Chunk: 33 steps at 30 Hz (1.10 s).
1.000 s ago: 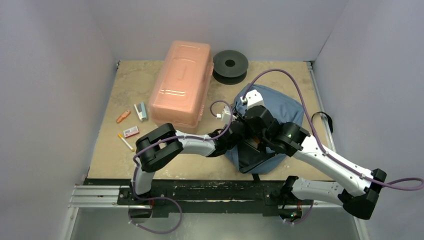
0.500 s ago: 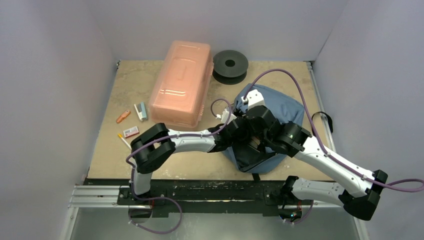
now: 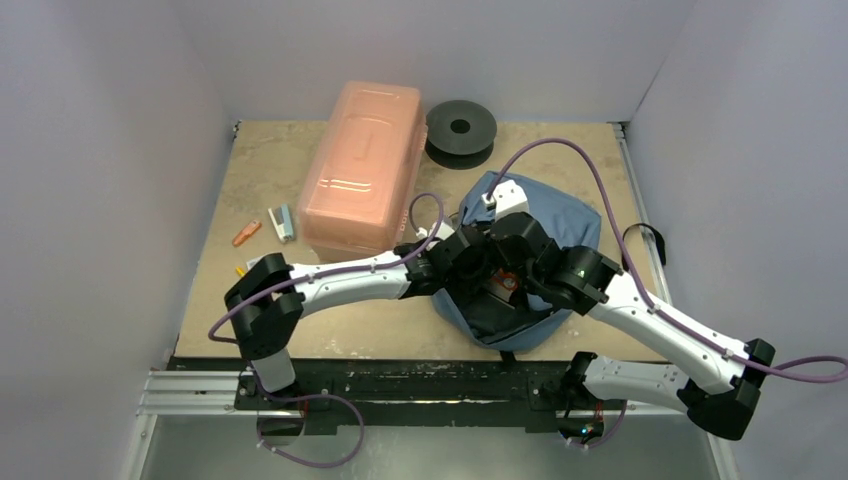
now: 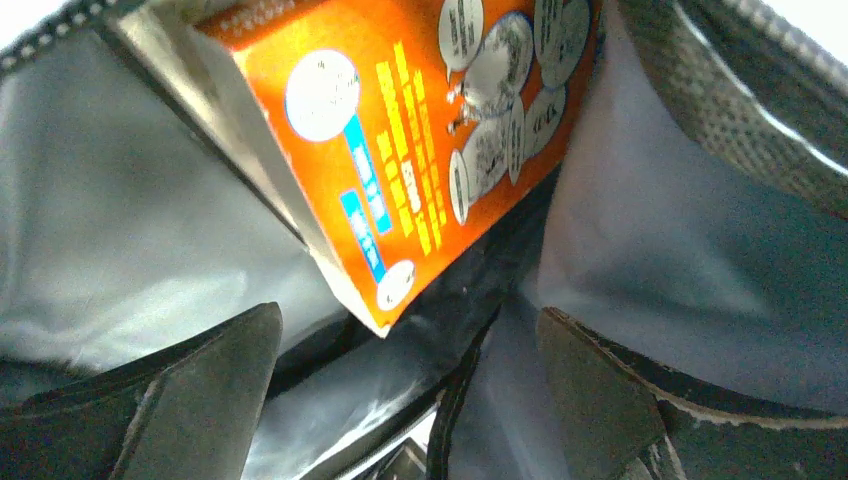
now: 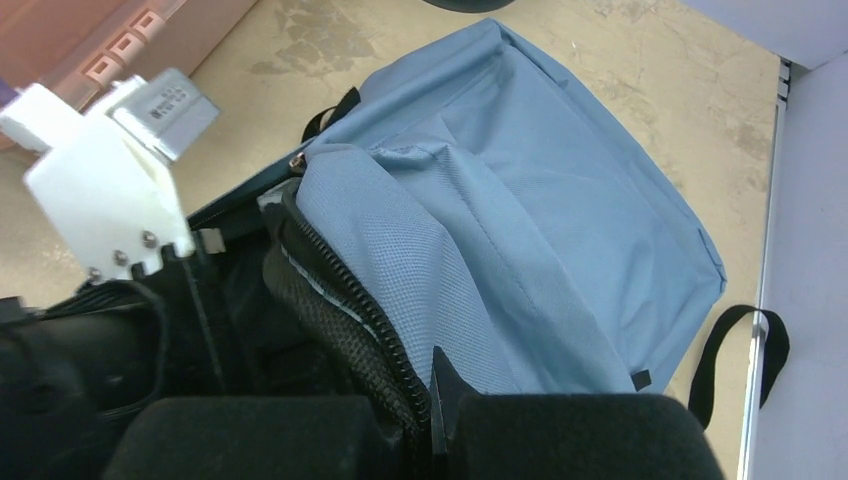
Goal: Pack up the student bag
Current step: Place the book in the student bag, then zip the student bag at the center of the board.
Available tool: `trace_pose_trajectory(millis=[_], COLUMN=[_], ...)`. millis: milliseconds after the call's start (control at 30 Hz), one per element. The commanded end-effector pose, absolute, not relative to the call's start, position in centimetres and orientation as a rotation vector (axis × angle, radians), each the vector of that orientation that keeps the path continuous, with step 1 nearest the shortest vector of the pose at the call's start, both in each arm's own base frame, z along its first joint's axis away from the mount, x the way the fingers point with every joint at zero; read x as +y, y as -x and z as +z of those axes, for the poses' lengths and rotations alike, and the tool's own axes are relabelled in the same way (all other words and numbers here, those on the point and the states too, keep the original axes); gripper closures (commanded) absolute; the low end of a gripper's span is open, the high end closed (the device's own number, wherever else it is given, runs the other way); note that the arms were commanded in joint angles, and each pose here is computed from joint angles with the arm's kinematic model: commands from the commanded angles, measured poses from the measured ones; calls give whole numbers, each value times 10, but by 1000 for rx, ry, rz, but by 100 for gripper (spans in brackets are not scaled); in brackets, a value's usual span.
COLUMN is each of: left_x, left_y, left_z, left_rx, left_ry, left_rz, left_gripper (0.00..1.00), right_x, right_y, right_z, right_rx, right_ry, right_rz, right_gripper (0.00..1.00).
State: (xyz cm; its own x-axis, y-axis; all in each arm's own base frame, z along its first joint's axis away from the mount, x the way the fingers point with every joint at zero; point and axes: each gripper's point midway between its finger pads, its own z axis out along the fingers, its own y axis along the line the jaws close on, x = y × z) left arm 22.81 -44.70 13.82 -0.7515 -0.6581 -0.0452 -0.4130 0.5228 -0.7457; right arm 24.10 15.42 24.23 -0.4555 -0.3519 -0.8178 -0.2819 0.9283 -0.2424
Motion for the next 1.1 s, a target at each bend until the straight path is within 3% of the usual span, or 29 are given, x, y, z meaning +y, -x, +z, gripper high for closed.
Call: trace_pose_trajectory(millis=[0,200,367,500,700,800,1000,1033,1067], left_x=[-427,-400,-387,-363,-306,-272,-256,-258,-261], left_y=[-214,-188,-175,-172,-161,-161,-164,-166,-168], left_z=[191,188,194,197,195,186,173,173,174], left_rx=[2475,2552,2544,2459,2252,2189,2136,2132,2132], left_ry=[817,722,368,135,-88,-69,-21,-24,-23], left_rz=[-1072,-1056,-1057,-948,-913,-859,-849,-850,-849], left_gripper=[0,0,0,11,22,24,26,26,26], right_x=[154,157,160,174,189,208,290,300,307], right_y=[-246,-244,-240,-234,-215,-200,-139,-129,-122], right_z=[249,237,228,218,201,194,181,185,187], right_rx=[2053,2083,2109,2142,2214,2234,2204,2232,2241], right_ry=[374,375,372,384,416,476,803,773,783], right_rz=[-82,-66,-36,63,207,365,1011,1124,1200], right_gripper=[100,100,100,100,89,77,77,35,23])
